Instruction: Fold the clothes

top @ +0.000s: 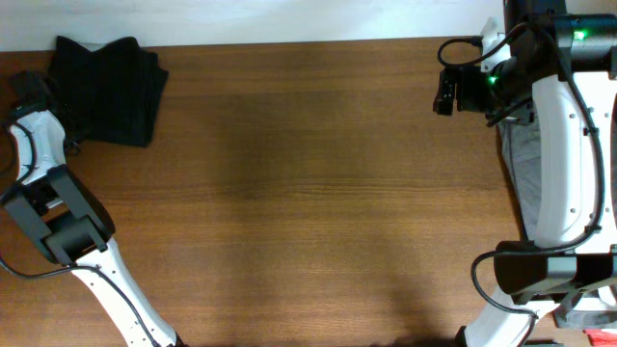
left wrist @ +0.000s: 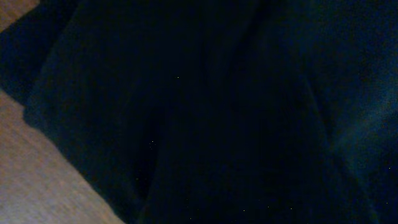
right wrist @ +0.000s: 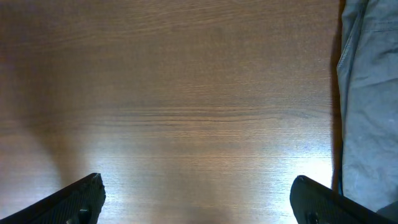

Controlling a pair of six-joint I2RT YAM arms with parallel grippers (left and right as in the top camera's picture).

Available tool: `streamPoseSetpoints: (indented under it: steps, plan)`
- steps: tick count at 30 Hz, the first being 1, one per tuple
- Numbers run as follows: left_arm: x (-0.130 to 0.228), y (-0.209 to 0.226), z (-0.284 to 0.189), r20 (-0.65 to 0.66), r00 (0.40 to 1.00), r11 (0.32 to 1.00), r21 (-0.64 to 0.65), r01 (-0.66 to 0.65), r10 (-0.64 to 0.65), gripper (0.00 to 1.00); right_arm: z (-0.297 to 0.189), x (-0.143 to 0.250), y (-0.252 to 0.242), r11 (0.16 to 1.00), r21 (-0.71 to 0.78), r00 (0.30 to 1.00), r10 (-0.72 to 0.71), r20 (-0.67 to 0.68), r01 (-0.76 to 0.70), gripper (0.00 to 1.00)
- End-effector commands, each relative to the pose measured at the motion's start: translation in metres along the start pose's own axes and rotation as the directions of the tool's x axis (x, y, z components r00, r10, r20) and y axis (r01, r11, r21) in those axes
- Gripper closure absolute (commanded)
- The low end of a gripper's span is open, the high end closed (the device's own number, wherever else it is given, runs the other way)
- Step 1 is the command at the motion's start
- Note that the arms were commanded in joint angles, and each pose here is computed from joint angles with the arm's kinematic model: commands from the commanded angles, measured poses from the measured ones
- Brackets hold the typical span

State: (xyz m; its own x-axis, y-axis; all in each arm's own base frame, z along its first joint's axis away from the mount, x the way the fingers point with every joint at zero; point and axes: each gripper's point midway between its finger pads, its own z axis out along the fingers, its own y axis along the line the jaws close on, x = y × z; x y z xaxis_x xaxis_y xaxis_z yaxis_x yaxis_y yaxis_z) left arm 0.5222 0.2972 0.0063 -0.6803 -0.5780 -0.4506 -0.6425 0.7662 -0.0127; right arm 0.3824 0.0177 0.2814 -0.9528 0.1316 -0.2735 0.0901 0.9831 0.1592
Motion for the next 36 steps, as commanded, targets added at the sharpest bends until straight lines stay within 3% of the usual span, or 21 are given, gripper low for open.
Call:
streamPoseSetpoints:
  steps: [1,3,5,6,8,9,11,13,15,17,19,27,29,31,36]
  plan:
    - [-0.001,-0.021,-0.015,-0.04,0.999,0.995,0.103,0.005,-0.001,0.88,-0.004,0.0,-0.002,1.0,0.012,1.0,0.026,0.009,-0.026,0.01]
    - [-0.023,-0.017,-0.064,-0.011,1.0,0.996,0.093,0.007,-0.006,0.87,-0.01,0.001,-0.001,0.999,0.008,0.999,0.048,0.025,-0.048,0.01]
    - [-0.03,-0.013,-0.134,-0.012,1.0,0.996,0.093,0.006,-0.005,0.5,-0.03,0.005,0.001,0.997,-0.003,0.995,0.072,0.076,-0.072,0.01]
    - [-0.021,-0.008,-0.163,-0.044,0.999,0.996,0.087,0.008,-0.004,0.24,-0.045,0.009,0.003,0.996,-0.016,0.99,0.087,0.113,-0.085,0.01]
    - [0.0,0.0,-0.21,-0.103,0.995,0.997,0.075,0.008,0.0,0.04,-0.068,0.016,0.006,0.992,-0.039,0.978,0.124,0.167,-0.119,0.01]
    - [0.012,0.001,-0.248,-0.116,0.993,0.995,0.097,0.011,0.0,0.01,-0.082,0.024,0.008,0.992,-0.051,0.972,0.122,0.199,-0.114,0.01]
    - [0.026,-0.01,-0.323,-0.072,0.997,0.982,0.191,0.002,0.012,0.01,-0.102,0.052,0.005,0.993,-0.045,0.965,0.119,0.233,-0.112,0.01]
    - [0.048,-0.023,-0.368,-0.048,0.997,0.976,0.213,-0.047,0.059,0.01,-0.11,0.091,-0.01,0.985,0.002,0.956,0.164,0.242,-0.17,0.01]
    - [0.078,-0.06,-0.398,-0.04,0.982,0.95,0.263,-0.17,0.186,0.01,-0.107,0.135,-0.029,0.976,0.069,0.947,0.183,0.265,-0.208,0.01]
    - [0.098,-0.099,-0.411,-0.006,0.953,0.915,0.28,-0.289,0.303,0.01,-0.108,0.162,-0.04,0.971,0.096,0.934,0.179,0.309,-0.218,0.01]
    - [0.104,-0.111,-0.414,0.002,0.942,0.9,0.297,-0.321,0.335,0.01,-0.11,0.172,-0.041,0.971,0.099,0.937,0.179,0.301,-0.218,0.01]
    - [0.106,-0.113,-0.414,0.001,0.941,0.898,0.298,-0.324,0.34,0.01,-0.09,0.166,-0.042,0.967,0.133,0.962,0.189,0.199,-0.217,0.01]
    - [0.106,-0.113,-0.414,0.002,0.941,0.898,0.299,-0.324,0.339,0.01,-0.098,0.166,-0.042,0.97,0.12,0.95,0.177,0.256,-0.213,0.01]
    - [0.106,-0.113,-0.414,0.002,0.941,0.898,0.299,-0.324,0.339,0.01,-0.122,0.157,-0.037,0.981,0.023,0.846,0.156,0.51,-0.195,0.01]
    - [0.106,-0.113,-0.414,0.001,0.941,0.898,0.298,-0.324,0.34,0.01,-0.101,0.184,-0.043,0.987,-0.108,0.54,0.154,0.828,-0.115,0.01]
